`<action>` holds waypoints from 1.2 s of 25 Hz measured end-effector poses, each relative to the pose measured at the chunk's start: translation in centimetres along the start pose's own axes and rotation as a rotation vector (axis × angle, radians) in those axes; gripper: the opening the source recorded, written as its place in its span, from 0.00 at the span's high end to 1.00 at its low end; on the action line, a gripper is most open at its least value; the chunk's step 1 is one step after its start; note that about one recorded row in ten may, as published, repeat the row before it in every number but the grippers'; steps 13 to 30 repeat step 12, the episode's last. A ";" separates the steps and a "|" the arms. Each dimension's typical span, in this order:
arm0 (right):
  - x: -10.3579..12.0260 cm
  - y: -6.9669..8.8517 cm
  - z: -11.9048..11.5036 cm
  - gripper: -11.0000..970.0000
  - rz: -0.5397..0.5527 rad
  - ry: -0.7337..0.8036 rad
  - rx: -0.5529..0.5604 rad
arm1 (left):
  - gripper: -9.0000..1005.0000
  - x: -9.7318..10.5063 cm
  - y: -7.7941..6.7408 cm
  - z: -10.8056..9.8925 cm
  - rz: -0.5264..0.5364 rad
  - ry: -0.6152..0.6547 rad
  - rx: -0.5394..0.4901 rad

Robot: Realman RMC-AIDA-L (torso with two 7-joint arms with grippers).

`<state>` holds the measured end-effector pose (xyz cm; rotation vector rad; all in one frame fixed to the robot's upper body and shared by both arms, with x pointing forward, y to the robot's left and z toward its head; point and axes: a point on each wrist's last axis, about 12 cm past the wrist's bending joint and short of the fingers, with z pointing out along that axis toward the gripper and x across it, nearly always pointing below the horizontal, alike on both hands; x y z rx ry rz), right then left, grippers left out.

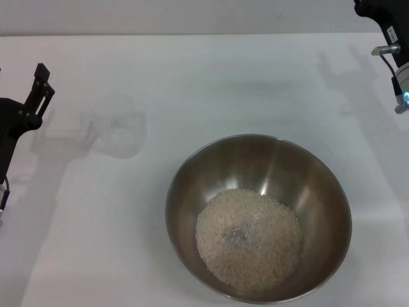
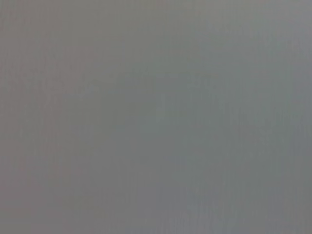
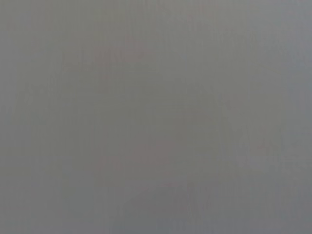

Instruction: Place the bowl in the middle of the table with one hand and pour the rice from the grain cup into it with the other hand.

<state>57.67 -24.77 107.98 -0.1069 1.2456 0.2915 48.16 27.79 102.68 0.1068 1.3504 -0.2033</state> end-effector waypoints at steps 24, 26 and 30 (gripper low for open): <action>0.4 -0.5 -0.9 0.25 -0.064 0.022 0.016 | 0.17 -0.2 -0.3 0.5 0.032 -0.022 0.004; 0.4 -0.5 -0.9 0.25 -0.064 0.022 0.016 | 0.17 -0.2 -0.3 0.5 0.032 -0.022 0.004; 0.4 -0.5 -0.9 0.25 -0.064 0.022 0.016 | 0.17 -0.2 -0.3 0.5 0.032 -0.022 0.004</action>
